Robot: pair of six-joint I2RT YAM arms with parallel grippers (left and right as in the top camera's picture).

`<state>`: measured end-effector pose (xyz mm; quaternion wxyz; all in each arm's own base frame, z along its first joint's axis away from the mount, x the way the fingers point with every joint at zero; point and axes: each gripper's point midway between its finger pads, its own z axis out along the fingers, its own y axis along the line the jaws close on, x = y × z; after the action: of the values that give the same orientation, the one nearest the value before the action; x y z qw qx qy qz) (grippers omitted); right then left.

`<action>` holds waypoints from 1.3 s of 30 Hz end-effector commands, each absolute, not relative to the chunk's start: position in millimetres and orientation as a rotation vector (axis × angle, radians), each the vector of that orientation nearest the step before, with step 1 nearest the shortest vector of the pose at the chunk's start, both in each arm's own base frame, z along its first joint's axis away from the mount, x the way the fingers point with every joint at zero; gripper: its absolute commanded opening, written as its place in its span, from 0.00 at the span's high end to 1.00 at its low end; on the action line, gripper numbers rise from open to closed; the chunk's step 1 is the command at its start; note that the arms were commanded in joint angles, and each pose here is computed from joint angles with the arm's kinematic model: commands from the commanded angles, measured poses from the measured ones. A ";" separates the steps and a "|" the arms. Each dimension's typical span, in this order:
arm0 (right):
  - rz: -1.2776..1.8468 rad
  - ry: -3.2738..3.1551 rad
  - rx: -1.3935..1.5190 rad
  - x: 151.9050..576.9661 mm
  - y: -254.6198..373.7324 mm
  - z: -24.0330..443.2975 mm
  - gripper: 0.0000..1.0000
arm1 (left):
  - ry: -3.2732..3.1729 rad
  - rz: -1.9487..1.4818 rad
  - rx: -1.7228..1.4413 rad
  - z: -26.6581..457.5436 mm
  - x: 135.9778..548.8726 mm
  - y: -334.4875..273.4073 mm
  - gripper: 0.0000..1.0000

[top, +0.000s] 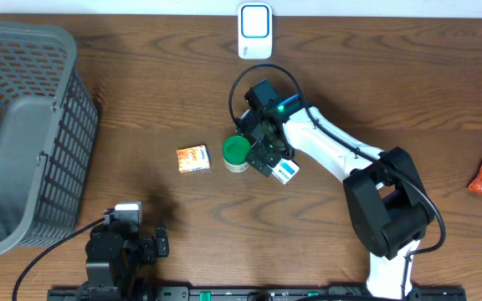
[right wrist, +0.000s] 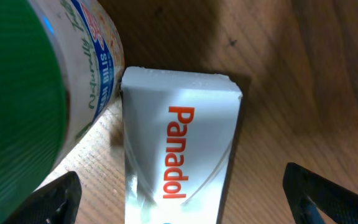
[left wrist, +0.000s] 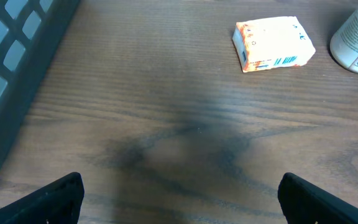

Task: Scan the item barcode
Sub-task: 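Reach the right gripper to the white Panadol box and grasp it, then lift the Panadol box and carry it toward the scanner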

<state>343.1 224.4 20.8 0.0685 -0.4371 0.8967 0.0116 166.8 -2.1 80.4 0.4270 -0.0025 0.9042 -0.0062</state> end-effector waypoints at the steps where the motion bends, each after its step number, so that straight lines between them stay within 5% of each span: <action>1: 0.019 2.735 -1.342 330.5 214.8 -2.8 0.08 | 2.272 -0.008 -0.024 78.3 164.4 0.0 0.01; 15: 0.046 2.759 -1.224 330.6 216.8 -14.9 0.51 | 2.272 -0.008 -0.024 78.3 164.4 0.0 0.01; 29: 0.211 2.804 -1.152 321.9 232.3 -10.1 0.49 | 2.272 -0.008 -0.024 78.3 164.4 0.0 0.01; 39: 0.439 2.892 -1.068 314.9 231.6 6.2 0.61 | 2.272 -0.008 -0.024 78.3 164.4 0.0 0.01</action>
<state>316.2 224.6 2.1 0.0242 -0.3601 0.9278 0.0947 166.8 -2.0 80.4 0.4270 -0.0026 0.9042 -0.0061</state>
